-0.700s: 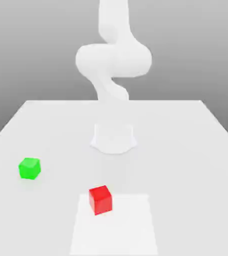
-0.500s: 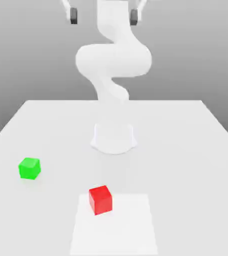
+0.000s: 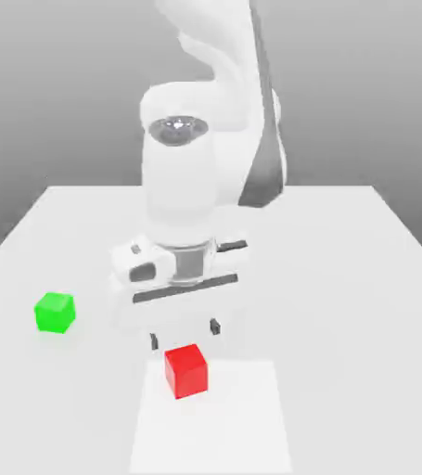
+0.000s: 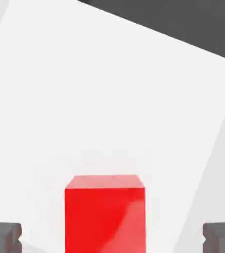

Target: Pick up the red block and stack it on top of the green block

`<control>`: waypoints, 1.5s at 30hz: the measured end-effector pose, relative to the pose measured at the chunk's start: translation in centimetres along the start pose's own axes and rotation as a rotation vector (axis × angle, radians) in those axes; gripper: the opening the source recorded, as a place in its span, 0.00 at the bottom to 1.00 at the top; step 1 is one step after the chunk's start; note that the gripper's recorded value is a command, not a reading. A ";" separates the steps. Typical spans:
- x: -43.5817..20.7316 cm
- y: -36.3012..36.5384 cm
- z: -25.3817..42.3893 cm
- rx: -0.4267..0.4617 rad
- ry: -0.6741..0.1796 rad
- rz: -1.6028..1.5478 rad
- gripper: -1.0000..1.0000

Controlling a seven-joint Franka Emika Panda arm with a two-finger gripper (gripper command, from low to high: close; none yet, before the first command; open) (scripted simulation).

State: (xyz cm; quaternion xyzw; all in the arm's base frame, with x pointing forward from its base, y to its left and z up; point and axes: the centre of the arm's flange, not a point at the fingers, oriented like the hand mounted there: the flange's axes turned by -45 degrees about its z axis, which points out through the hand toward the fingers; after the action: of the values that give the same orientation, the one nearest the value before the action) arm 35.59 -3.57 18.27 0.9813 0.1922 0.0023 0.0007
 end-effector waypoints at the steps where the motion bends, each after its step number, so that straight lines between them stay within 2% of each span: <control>1: -0.1 0.0 0.9 -0.001 -0.002 0.000 0.50; 3: -0.2 0.0 2.8 0.000 -0.004 0.001 0.50; 4: -0.3 -0.1 3.5 0.001 -0.004 0.002 0.00; 11: -0.3 -0.1 3.6 0.002 -0.005 0.002 0.00; 19: -0.9 0.9 -2.5 0.000 -0.004 0.018 0.00; 30: -11.9 12.0 -6.2 -0.020 -0.004 0.150 0.00; 38: -23.1 15.9 -6.6 -0.002 -0.006 0.260 0.00; 45: -23.8 16.2 -4.8 0.039 0.027 0.261 0.00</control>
State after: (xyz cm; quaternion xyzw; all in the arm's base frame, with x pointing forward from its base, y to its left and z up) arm 19.67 -27.58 23.04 0.9977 0.0629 0.0119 -0.0211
